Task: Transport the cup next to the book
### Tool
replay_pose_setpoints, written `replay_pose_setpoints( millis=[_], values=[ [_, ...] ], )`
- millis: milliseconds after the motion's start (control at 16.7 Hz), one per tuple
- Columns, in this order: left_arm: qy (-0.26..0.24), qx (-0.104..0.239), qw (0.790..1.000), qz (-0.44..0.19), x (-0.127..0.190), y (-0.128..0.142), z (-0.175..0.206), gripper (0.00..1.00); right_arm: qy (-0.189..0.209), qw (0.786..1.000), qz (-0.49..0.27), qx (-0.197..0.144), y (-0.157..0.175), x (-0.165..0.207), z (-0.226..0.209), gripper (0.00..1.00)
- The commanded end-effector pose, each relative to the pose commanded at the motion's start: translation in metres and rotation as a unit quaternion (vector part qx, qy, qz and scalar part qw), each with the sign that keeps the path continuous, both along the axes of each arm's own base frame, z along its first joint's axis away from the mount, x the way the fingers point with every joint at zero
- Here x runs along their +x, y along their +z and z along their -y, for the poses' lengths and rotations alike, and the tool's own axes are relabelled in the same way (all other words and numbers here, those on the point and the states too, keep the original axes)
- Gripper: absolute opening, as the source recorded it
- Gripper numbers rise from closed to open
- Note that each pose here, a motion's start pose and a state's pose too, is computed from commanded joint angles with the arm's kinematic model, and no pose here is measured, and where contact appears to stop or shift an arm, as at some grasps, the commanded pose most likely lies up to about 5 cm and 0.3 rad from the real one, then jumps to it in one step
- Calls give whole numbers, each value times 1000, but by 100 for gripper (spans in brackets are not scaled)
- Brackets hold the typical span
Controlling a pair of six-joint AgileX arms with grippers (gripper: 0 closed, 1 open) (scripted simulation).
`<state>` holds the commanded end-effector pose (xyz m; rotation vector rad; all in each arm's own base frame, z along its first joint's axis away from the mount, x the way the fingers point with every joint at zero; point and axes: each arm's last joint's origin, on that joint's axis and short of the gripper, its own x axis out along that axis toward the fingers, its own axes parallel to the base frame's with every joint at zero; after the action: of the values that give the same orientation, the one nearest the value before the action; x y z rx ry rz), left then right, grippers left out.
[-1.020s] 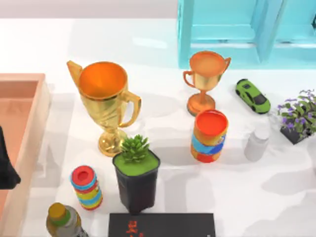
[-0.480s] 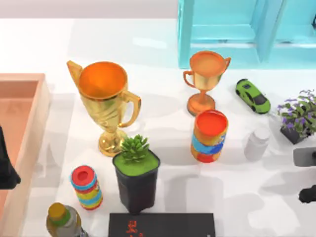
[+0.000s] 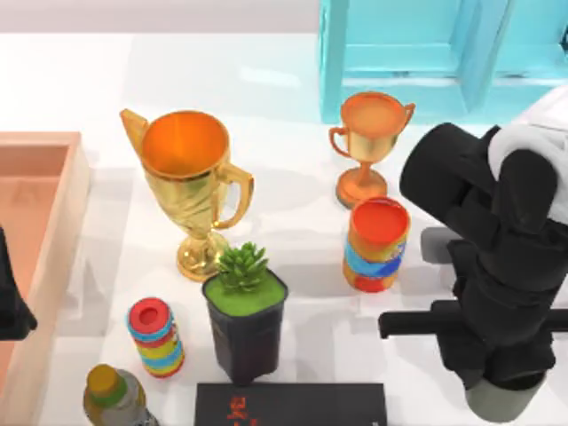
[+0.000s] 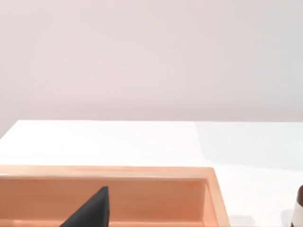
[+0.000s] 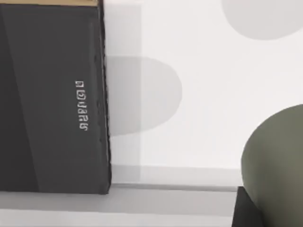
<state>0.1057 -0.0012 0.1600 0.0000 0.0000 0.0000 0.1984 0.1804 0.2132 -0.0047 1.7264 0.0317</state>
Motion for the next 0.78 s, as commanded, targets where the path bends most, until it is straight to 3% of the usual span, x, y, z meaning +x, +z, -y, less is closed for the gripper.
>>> replay_pose_setpoints(
  millis=[300,780],
  values=[
    [0,0,1000,0,0,0,0,100,-18,998,62,13,18,-15,-34,0],
    [0,0,1000,0,0,0,0,100,-19,998,59,8,5,-15,-32,0]
  ],
)
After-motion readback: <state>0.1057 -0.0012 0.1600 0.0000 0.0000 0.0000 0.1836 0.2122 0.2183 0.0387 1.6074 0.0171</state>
